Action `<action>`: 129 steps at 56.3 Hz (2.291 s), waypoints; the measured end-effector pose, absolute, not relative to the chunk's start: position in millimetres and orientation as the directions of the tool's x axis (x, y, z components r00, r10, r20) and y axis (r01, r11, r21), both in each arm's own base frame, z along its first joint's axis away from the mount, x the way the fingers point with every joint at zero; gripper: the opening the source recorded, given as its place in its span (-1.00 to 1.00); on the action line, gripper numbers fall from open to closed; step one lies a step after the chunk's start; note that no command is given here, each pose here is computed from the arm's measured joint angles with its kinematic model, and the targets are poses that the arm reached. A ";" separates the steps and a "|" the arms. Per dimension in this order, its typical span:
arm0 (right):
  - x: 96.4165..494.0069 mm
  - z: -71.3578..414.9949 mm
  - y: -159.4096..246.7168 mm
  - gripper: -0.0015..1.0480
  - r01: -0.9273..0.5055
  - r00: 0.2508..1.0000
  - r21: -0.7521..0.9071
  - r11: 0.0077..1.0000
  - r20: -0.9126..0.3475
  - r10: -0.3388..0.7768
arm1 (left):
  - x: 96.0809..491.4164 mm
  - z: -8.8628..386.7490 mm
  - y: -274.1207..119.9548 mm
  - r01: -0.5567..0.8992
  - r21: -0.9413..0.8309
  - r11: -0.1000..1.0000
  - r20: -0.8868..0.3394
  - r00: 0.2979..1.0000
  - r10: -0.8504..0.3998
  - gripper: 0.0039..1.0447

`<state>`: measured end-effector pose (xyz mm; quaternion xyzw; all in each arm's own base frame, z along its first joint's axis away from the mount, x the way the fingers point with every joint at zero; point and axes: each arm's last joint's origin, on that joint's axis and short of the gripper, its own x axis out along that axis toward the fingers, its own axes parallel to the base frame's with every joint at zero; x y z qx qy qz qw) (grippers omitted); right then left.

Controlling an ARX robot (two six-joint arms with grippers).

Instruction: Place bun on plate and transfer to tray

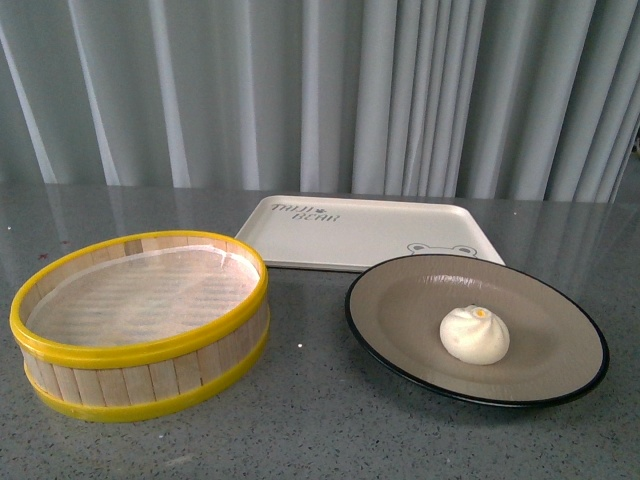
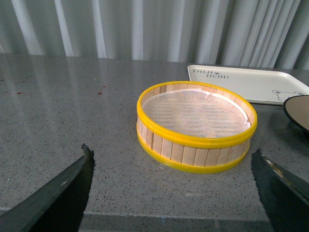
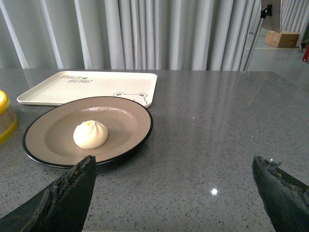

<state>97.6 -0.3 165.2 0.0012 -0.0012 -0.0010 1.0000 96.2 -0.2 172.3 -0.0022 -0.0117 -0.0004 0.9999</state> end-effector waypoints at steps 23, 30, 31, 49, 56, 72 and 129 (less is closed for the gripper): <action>105.1 167.7 0.3 0.84 0.002 0.996 0.204 0.979 -0.087 0.016 | 96.3 172.3 -0.2 0.001 -0.005 1.000 0.023 1.000 -0.001 0.88; 135.3 180.4 5.6 0.84 -0.010 0.995 0.542 0.840 -0.078 0.062 | 96.2 172.3 -0.2 0.001 -0.005 1.000 0.023 1.000 -0.001 0.88; 141.7 182.3 7.7 0.84 -0.017 0.994 0.580 0.814 -0.075 0.074 | 96.2 172.3 -0.2 0.001 -0.005 1.000 0.023 1.000 -0.001 0.88; 200.8 150.7 67.8 0.84 0.145 0.936 0.907 0.394 -0.255 0.243 | 96.2 172.3 -0.2 0.000 -0.005 1.000 0.024 1.000 0.000 0.88; 202.4 143.8 77.1 0.84 0.190 0.921 0.924 0.332 -0.285 0.267 | 96.2 172.3 -0.2 0.001 -0.005 1.000 0.024 1.000 -0.001 0.88; 219.8 133.2 74.5 0.84 0.249 0.900 0.935 0.253 -0.319 0.296 | 96.2 172.3 -0.2 0.001 -0.005 1.000 0.024 1.000 -0.001 0.88; 267.2 119.7 62.0 0.84 0.279 0.890 0.935 0.219 -0.337 0.307 | 96.2 172.3 -0.2 0.001 -0.005 1.000 0.024 1.000 -0.001 0.88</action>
